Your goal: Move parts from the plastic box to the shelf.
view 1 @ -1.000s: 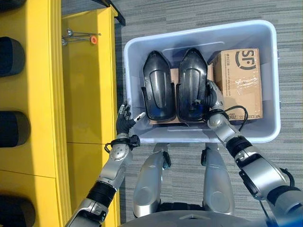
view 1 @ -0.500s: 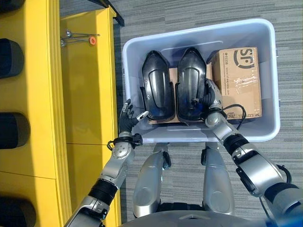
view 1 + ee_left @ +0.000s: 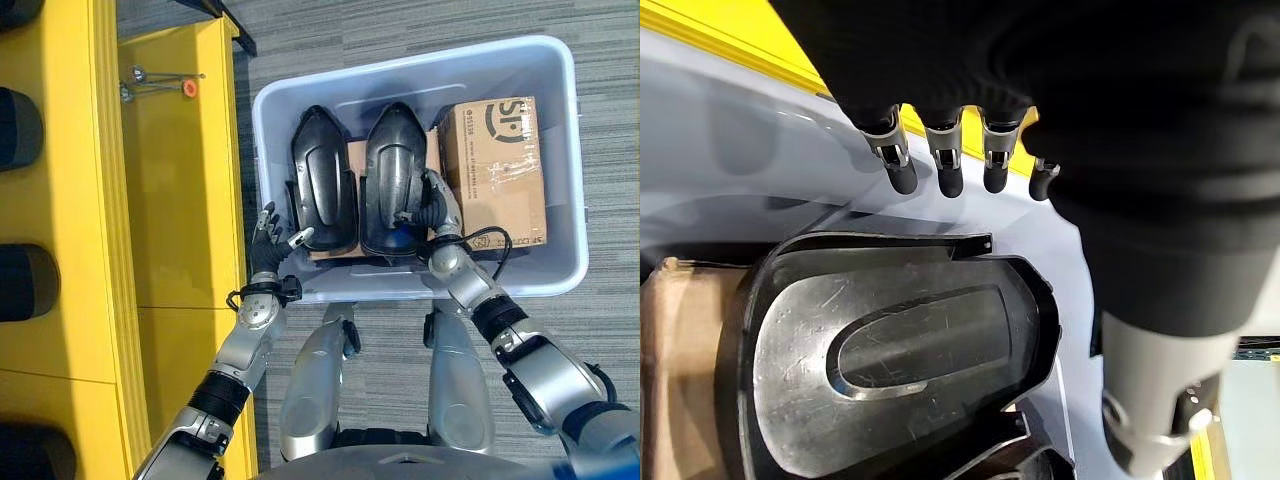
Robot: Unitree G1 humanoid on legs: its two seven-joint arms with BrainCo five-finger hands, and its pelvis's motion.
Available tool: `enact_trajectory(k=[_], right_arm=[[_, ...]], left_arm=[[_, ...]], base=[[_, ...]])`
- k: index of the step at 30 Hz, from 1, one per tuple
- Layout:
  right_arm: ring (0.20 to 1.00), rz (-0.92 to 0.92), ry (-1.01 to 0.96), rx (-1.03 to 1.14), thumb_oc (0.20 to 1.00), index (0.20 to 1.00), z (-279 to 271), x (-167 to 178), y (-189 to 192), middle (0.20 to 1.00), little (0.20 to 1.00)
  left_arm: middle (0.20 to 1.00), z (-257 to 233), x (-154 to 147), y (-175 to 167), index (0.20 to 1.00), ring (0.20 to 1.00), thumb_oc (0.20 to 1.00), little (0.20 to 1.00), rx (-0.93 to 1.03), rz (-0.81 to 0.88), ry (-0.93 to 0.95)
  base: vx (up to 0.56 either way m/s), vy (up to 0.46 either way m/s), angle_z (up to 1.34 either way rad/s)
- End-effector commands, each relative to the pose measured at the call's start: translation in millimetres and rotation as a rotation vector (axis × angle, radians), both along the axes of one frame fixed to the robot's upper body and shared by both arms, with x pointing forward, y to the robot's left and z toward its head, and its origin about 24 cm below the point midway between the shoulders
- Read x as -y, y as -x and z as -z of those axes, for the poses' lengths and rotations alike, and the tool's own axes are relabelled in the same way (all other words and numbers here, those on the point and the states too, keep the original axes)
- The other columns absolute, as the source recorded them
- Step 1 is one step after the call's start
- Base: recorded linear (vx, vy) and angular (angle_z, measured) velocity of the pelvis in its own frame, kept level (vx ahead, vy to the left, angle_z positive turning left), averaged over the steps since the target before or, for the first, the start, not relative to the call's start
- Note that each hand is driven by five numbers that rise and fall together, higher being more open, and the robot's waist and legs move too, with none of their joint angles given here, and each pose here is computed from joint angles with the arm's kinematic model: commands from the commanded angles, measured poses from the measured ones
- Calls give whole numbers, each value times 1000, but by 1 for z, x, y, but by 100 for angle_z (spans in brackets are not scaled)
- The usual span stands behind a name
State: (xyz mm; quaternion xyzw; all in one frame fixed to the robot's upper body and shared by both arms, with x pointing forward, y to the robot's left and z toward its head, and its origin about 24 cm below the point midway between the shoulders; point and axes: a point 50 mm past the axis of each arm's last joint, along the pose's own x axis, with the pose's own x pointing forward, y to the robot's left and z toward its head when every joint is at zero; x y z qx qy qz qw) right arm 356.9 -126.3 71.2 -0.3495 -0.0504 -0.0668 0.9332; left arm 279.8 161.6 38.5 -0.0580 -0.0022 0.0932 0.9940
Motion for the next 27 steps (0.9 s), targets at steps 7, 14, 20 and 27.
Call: enact_trajectory(k=[7, 14, 20, 27], right_arm=[[1000, -127, -139, 186, 1000, 1000, -37, -29, 8, 1000, 1000], [1000, -156, -172, 209, 1000, 1000, -40, -33, 15, 1000, 1000], [1000, -162, -172, 219, 1000, 1000, -41, -33, 17, 1000, 1000], [1000, -145, -170, 215, 1000, 1000, -38, -30, 17, 1000, 1000]], left_arm=[[1000, -12, -16, 1, 1000, 1000, 1000, 1000, 72, -60, -61], [1000, -10, -19, 3, 1000, 1000, 1000, 1000, 64, -72, -66], [1000, -10, -20, 4, 1000, 1000, 1000, 1000, 64, -77, -73], [1000, -9, -20, 4, 1000, 1000, 1000, 1000, 62, -78, -78]], base=[[-2, -3, -2], [0, -3, -2], [1, 0, -1], [0, 0, 0]])
